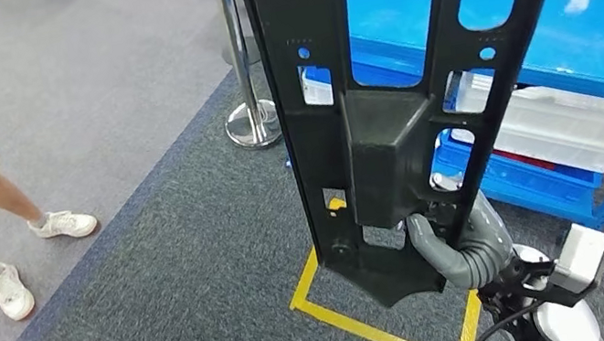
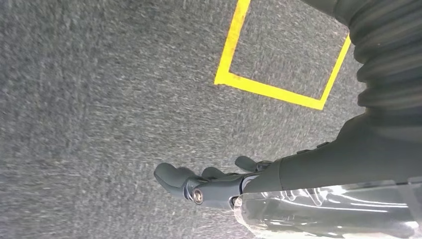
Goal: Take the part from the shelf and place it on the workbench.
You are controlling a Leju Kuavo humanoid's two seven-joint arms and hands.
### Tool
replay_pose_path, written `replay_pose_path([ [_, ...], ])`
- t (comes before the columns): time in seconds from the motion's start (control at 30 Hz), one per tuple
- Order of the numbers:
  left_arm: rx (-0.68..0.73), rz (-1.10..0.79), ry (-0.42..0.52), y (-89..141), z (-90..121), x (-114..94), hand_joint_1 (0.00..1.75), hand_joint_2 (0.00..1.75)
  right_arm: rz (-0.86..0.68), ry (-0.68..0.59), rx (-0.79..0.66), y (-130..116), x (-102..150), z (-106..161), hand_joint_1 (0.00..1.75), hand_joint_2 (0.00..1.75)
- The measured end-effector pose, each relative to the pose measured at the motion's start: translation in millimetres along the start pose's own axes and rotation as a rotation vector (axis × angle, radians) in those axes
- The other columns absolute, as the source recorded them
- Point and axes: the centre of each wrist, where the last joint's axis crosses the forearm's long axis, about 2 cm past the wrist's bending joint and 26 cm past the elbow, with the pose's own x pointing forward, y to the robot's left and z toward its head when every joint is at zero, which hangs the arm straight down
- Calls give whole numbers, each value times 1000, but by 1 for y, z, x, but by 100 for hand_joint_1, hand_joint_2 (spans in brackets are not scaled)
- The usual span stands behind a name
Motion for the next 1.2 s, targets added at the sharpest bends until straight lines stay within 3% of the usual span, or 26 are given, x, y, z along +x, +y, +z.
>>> replay_pose_path([
  [0.23,-2,3,11,-2,1,-3,0,175,-8,16,-9,5,1,11,175,175],
  [1.2,3,8,15,-3,3,-9,0,175,-10,0,7,15,7,11,175,175],
])
